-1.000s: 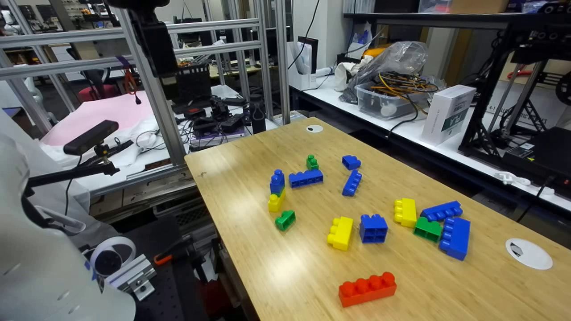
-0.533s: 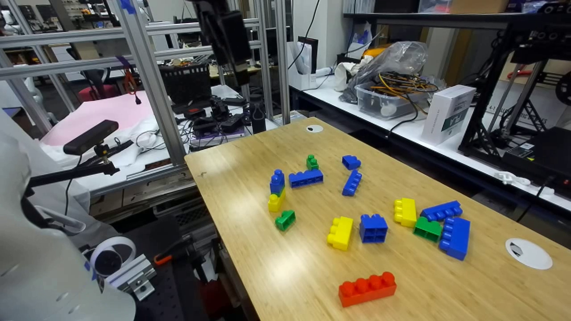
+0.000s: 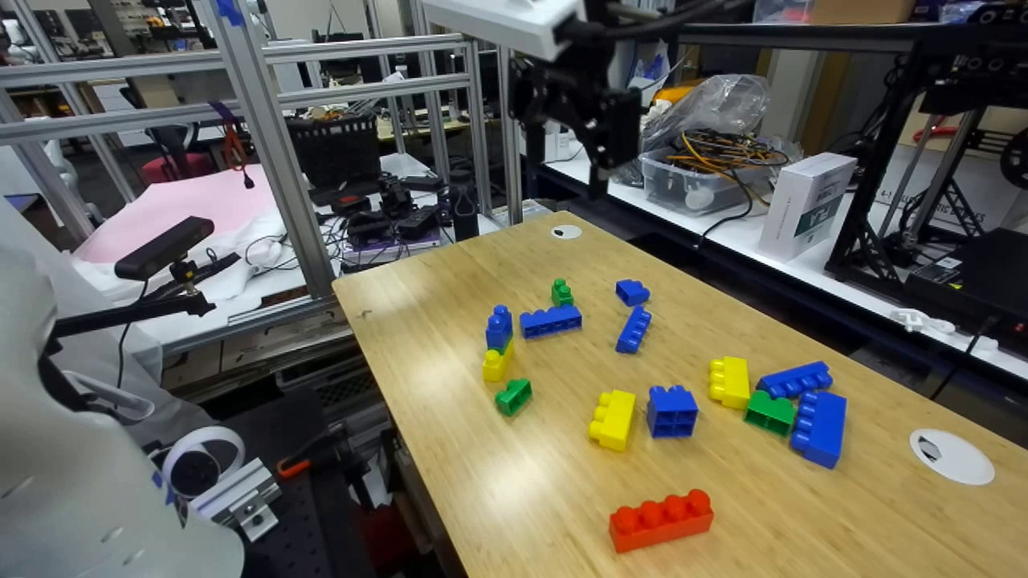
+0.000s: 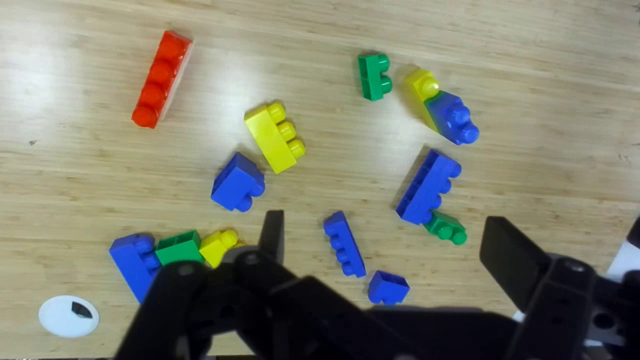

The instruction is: Build with the building blocks

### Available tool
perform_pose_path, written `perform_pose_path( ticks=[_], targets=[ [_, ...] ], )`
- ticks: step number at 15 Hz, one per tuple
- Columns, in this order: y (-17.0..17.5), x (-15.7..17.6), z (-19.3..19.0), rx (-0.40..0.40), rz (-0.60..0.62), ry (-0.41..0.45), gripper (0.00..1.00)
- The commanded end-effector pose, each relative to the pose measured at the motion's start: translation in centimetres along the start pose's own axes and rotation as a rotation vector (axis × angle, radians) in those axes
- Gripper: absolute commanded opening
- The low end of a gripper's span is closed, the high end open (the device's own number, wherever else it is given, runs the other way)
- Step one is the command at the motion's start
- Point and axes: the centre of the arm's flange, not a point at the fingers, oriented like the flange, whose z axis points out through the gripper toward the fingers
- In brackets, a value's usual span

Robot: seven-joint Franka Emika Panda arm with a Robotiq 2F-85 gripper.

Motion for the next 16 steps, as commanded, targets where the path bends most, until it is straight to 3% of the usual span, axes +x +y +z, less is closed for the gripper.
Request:
perform_pose_path(
  ticks=[1, 9, 12, 16],
  targets=[
    [0.8, 0.8, 1.0, -0.001, 0.002, -0.018, 1.00],
    [0.0, 0.4, 0.2, -0.001, 0.008, -0.004, 1.00],
    [2.3, 3.1, 2.5, 0.039, 0.022, -0.018, 1.00],
    [7.9, 8.4, 7.0, 0.079, 0.014, -0.036, 1.00]
  ],
)
